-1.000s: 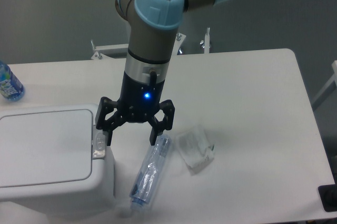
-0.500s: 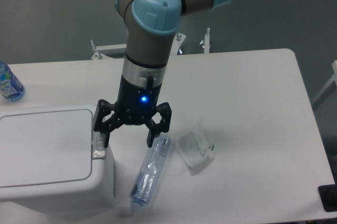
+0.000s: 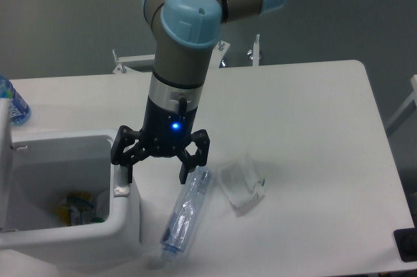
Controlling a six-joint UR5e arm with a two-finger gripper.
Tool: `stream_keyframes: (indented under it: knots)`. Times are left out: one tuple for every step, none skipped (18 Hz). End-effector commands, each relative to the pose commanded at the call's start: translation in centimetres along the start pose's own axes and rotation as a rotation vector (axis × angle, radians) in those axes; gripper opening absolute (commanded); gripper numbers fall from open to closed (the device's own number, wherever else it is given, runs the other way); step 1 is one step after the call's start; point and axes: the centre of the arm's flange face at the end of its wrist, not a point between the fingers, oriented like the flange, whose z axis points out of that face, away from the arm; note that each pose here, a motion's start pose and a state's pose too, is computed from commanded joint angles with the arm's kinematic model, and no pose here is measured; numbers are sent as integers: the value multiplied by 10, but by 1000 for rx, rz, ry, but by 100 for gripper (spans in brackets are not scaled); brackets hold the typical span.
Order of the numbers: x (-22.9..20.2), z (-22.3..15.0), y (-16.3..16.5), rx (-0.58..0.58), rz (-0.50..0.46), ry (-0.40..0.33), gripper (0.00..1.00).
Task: Open the trash can
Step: 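Push the gripper finger against the lid edge to swing it open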
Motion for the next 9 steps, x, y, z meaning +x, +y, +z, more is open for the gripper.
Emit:
stream_keyframes:
  knots:
    - [3, -13, -9, 35, 31, -10, 100]
    - [-3, -25, -15, 59, 56, -28, 100]
    - [-17, -41, -21, 85, 82, -60, 100]
    - [-29, -61, -23, 103, 113, -104, 100]
    - [-39, -75, -23, 111, 146, -146, 100]
    - [-52, -80, -22, 101, 174, -195, 100]
    - [-63, -82, -20, 81, 208, -255, 100]
    - [-73, -86, -17, 50, 249, -327, 100]
    - [-83, -87, -13, 10, 285, -379, 100]
